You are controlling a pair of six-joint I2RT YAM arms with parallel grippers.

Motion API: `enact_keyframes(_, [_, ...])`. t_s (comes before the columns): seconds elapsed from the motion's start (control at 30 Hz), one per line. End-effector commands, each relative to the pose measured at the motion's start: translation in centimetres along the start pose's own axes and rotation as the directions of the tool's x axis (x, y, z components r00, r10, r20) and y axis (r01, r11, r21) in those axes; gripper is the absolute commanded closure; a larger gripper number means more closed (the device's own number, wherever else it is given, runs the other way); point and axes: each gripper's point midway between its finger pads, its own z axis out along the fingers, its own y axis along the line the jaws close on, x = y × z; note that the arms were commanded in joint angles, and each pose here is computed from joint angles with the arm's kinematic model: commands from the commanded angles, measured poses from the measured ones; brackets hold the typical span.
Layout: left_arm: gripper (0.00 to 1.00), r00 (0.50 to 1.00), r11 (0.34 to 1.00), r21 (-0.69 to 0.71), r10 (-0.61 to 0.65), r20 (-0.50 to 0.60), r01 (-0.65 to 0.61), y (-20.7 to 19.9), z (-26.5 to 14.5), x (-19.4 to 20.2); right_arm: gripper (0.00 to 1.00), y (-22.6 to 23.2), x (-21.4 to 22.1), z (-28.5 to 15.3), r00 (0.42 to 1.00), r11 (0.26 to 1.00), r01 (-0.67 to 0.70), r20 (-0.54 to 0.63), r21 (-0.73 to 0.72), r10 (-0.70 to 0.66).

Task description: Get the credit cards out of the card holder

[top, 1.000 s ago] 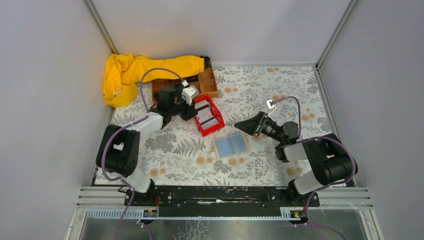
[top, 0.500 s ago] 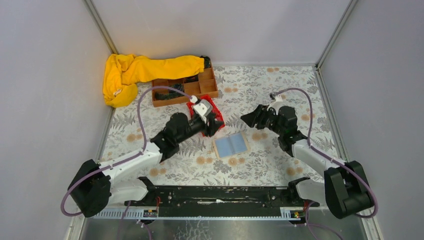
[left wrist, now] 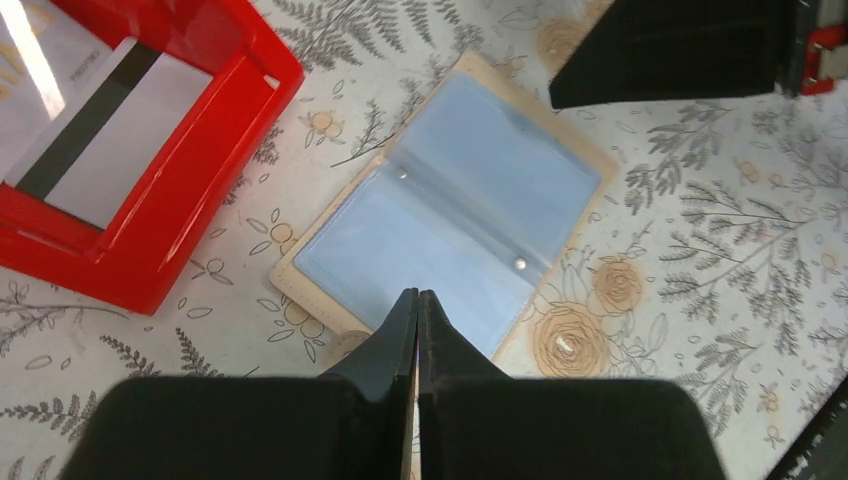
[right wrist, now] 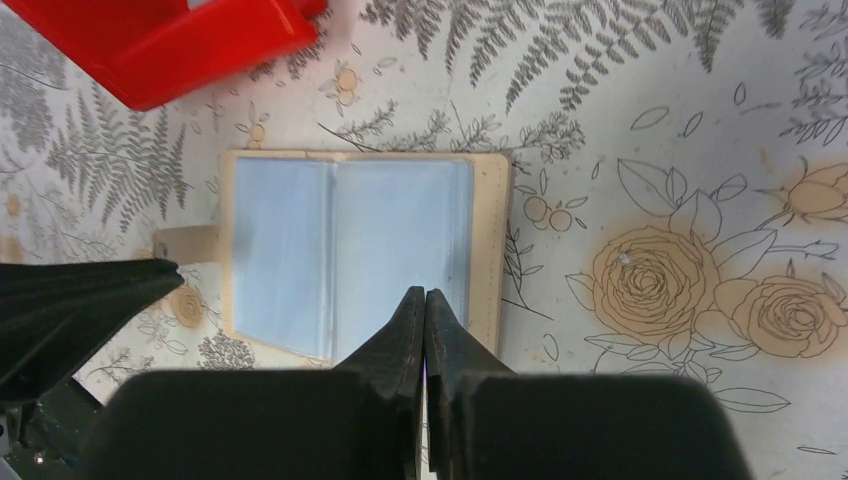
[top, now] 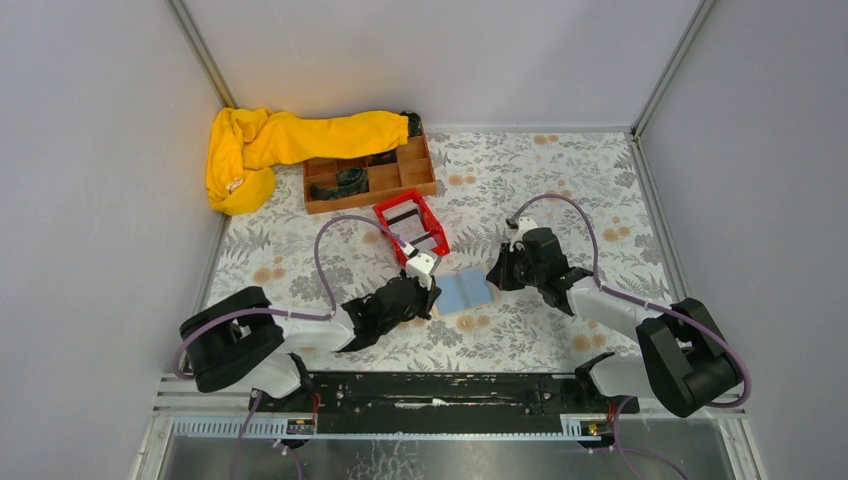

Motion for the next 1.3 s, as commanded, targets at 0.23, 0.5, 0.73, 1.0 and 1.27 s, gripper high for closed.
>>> enact_keyframes(0.23, [1.0,0.994,0.99,-0.084,-0.11,0.008,0.11,0.8,2.2,1.7,1.0,-1.6,1.6,0.7,1.0,0.998,0.0,-0.01,0.066,0.0])
enact_keyframes(0.5, [1.0,0.994,0.987,-0.126,-0.104,-0.043,0.098,1.7,2.3,3.8,1.0,-1.4,3.7,1.8,0.997,0.999,-0.019,-0.075,0.027,0.021])
enact_keyframes(0.73, [1.0,0.993,0.988,-0.127,-0.096,-0.066,0.088,1.7,2.5,4.7,1.0,0.7,3.9,2.3,0.996,0.999,0.007,-0.093,-0.043,-0.011])
enact_keyframes(1.0, [1.0,0.993,0.99,-0.103,-0.101,-0.058,0.095,1.2,2.9,4.4,1.0,2.8,2.9,1.9,0.998,0.994,0.019,-0.065,-0.111,-0.026])
enact_keyframes(1.27, [1.0,0.994,0.993,-0.051,-0.107,-0.027,0.105,0.0,3.2,3.0,1.0,4.1,1.3,1.0,0.999,0.987,0.039,-0.017,-0.154,-0.042])
